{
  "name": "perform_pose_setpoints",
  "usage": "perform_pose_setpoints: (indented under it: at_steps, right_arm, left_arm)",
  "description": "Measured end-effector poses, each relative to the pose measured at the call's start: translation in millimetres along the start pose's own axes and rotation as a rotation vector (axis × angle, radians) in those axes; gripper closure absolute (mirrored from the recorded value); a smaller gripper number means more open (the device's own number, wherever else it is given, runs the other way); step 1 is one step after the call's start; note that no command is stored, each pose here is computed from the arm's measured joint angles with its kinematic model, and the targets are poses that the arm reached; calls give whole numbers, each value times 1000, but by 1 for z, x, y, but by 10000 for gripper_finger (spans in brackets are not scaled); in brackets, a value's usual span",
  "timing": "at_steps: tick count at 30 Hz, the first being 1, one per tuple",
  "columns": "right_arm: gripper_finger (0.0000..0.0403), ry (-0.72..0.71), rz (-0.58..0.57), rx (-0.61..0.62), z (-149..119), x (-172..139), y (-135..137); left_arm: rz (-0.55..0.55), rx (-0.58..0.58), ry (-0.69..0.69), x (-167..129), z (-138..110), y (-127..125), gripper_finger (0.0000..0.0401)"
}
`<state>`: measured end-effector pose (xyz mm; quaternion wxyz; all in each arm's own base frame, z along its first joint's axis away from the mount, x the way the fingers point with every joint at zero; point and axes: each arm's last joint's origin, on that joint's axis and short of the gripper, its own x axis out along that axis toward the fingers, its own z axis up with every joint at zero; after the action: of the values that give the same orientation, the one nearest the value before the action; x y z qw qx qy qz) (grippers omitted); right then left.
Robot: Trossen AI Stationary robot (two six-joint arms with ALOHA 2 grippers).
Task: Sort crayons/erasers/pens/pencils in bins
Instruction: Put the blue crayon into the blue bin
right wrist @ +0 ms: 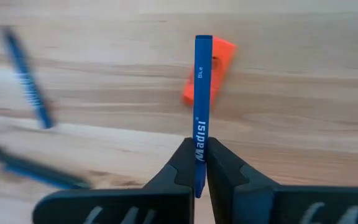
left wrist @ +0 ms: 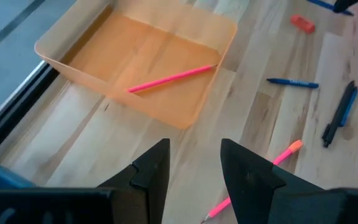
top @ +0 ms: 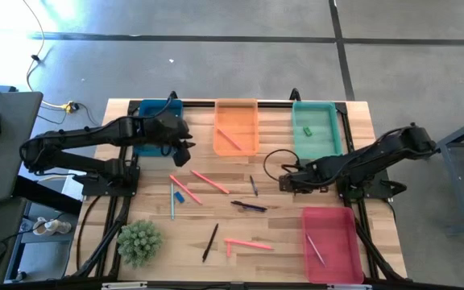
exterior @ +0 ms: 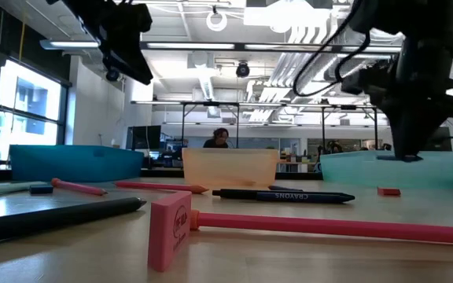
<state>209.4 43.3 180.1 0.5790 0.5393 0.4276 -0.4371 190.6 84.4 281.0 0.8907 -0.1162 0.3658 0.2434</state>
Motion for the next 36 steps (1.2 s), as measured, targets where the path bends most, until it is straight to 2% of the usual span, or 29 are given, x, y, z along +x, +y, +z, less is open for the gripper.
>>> perform_pose_setpoints:
  at_steps: [10, 17, 21, 31, 36]
  right_arm:
    - [400, -76, 296, -115, 1, -14, 22]
    - [400, -156, 462, -205, 9, -20, 39]
    - [400, -197, 554, -252, 14, -25, 48]
    - [400, -341, 761, -370, 28, -39, 68]
    - [400, -439, 884, -433, 33, -51, 77]
  left_arm:
    - [-84, -70, -50, 0, 7, 11, 270]
    - [-157, -110, -86, 0, 11, 14, 269]
    - [-162, -121, -83, 0, 11, 15, 266]
    - [-160, -140, -83, 0, 11, 15, 188]
    - [-233, -207, -132, -1, 18, 13, 168]
